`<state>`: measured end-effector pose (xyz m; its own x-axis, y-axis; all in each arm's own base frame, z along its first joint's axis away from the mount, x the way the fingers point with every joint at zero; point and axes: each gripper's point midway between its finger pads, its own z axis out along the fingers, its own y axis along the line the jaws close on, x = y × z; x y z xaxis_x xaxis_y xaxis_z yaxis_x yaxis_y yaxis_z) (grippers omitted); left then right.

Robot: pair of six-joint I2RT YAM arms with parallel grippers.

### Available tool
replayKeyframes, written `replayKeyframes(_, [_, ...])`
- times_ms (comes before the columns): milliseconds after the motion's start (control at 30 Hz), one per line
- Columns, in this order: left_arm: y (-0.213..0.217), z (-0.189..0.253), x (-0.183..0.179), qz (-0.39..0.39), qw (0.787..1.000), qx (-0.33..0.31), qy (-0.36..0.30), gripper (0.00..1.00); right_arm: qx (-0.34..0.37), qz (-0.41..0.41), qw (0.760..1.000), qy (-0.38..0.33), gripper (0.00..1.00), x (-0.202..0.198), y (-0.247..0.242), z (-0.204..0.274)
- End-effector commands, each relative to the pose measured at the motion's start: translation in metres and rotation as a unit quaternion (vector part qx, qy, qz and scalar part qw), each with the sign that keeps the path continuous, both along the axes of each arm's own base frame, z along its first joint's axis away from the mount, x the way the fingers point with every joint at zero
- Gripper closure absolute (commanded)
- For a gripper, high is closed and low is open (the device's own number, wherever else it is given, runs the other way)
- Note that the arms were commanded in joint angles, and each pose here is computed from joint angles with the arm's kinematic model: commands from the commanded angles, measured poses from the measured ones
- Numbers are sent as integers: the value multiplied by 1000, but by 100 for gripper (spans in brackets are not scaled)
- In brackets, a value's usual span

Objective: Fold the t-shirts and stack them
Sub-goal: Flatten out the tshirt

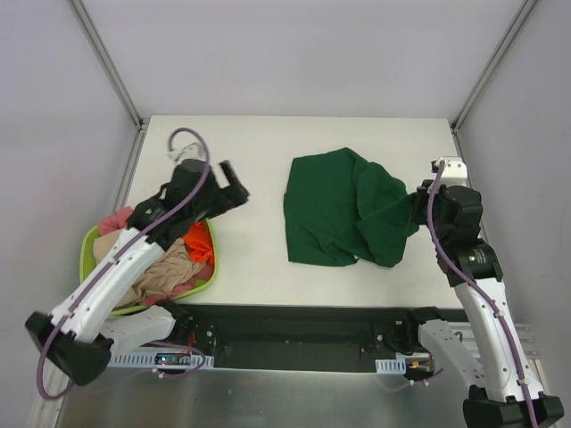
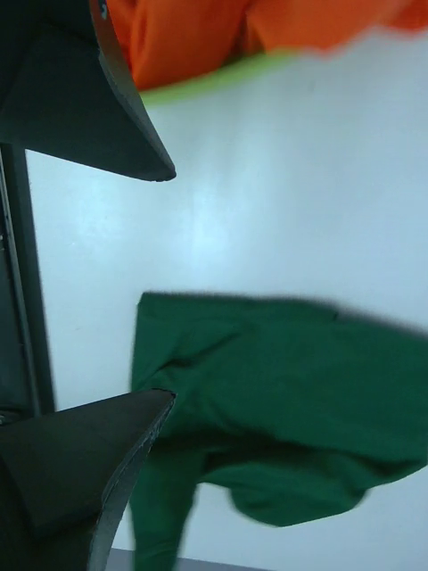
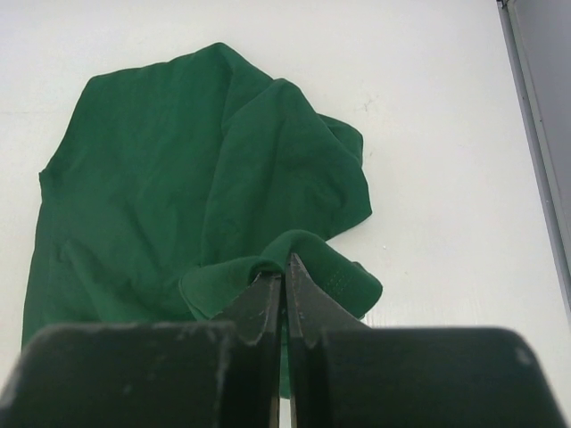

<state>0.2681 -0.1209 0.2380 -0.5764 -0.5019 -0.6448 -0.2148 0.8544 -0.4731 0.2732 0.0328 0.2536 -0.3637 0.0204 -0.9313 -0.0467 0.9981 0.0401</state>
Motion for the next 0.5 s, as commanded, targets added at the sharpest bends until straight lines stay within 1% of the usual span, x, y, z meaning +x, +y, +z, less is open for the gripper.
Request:
replayKeyframes(0, [-91,-22,-4,-178,982,28,49,1,2,-26,1000,-3,100,-1,-8,2])
replayKeyframes(33, [-110,-33,-9,-214,974,40,67,2,0,-33,999,2,100,-1,-11,-1])
replayKeyframes(67, [-123,-48,-11,-235,967,56,86,2,-3,-34,999,7,100,-3,-12,-4])
replayKeyframes(167, [-150,-85,-17,-264,952,83,133,3,-11,-47,999,15,100,-5,-17,-9])
replayKeyframes(300, [-152,-134,-20,-249,942,108,198,5,-18,-60,998,19,100,-8,-23,-15])
replayKeyframes(400, [-162,-154,-22,-254,934,102,229,7,-17,-59,998,26,100,-8,-22,-20])
replayKeyframes(467, [-172,-165,-21,-261,930,98,238,10,-18,-59,997,37,100,-5,-22,-28])
